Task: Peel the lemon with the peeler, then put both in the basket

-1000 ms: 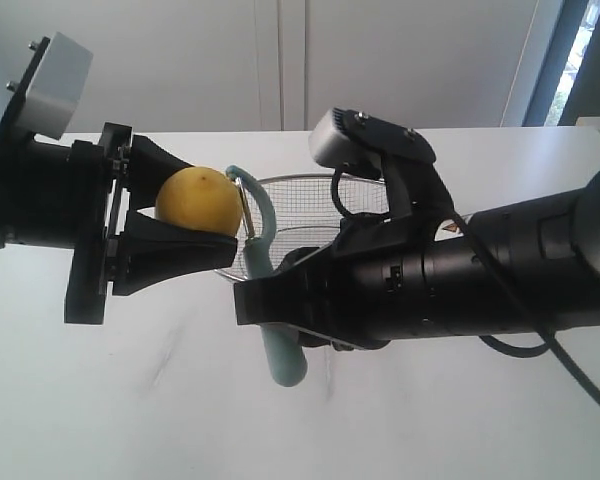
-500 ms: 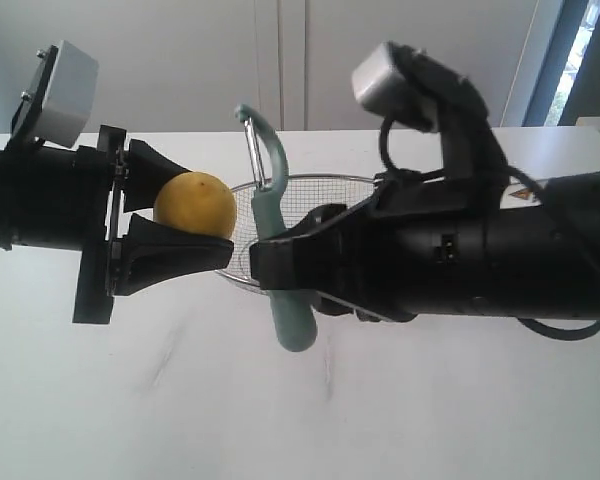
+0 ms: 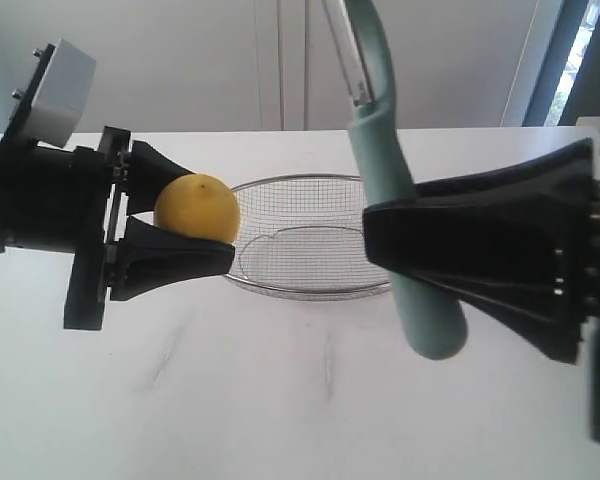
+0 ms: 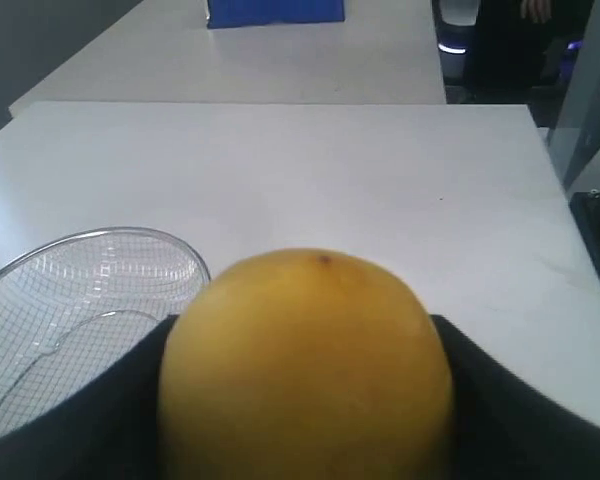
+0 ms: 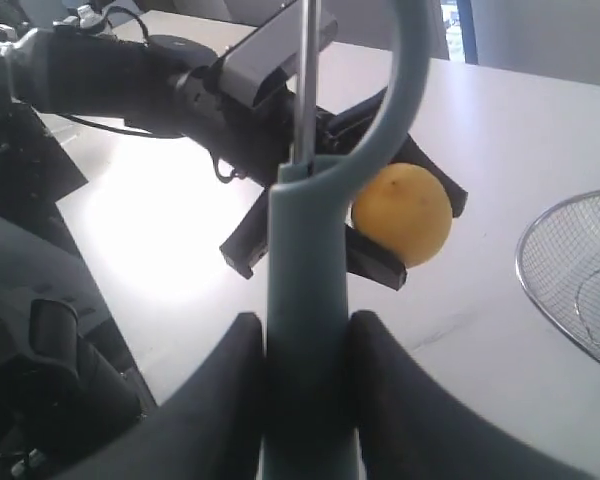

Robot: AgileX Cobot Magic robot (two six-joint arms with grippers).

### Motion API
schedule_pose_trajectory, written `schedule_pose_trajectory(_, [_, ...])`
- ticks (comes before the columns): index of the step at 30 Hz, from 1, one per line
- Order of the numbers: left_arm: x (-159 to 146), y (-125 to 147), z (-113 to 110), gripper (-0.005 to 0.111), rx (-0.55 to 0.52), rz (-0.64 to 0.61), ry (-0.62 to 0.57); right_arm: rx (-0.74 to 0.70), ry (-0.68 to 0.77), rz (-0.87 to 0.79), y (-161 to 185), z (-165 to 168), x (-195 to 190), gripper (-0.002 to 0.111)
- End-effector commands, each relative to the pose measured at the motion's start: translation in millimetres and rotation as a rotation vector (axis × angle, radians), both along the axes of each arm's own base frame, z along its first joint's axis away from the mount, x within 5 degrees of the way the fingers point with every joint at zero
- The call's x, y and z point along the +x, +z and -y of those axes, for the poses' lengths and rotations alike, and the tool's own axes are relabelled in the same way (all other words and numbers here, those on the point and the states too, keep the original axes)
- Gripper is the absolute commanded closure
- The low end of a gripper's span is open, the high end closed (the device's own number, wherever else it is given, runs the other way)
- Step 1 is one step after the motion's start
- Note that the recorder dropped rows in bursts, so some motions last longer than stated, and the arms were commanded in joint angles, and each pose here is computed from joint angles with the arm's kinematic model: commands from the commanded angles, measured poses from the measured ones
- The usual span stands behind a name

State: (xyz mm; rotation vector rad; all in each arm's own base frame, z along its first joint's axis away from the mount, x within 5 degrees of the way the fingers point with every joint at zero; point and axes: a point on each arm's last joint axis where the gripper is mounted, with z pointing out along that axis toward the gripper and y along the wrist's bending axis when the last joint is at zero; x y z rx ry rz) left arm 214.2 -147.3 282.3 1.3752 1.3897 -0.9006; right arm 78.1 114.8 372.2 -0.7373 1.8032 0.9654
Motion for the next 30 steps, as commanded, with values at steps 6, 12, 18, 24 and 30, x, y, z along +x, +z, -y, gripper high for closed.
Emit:
schedule_pose_trajectory(6, [-14.8, 20.9, 2.4, 0.107, -0.135, 0.147, -0.133, -0.056, -0.166, -0.050, -1.3, 27.2, -7.3, 0.108])
schedule_pose_trajectory(12, [-26.4, 36.4, -0.8, 0.107, -0.167, 0.203, -0.140, -0.162, -0.383, -0.091, -20.7, 39.9, 7.9, 0.108])
schedule_pose_trajectory(18, [-34.7, 45.1, -2.8, 0.107, -0.184, 0.236, -0.154, -0.138, -0.387, -0.157, -52.6, 26.6, 19.0, 0.108])
schedule_pose_trajectory(24, [-35.0, 45.7, -2.8, 0.107, -0.190, 0.235, -0.156, -0.100, -0.371, -0.252, -78.1, 4.1, 35.1, 0.108])
schedule_pose_trajectory(30, [-35.0, 45.7, -2.8, 0.107, -0.190, 0.235, -0.156, -0.067, -0.374, -0.280, -90.2, -17.4, 55.3, 0.108])
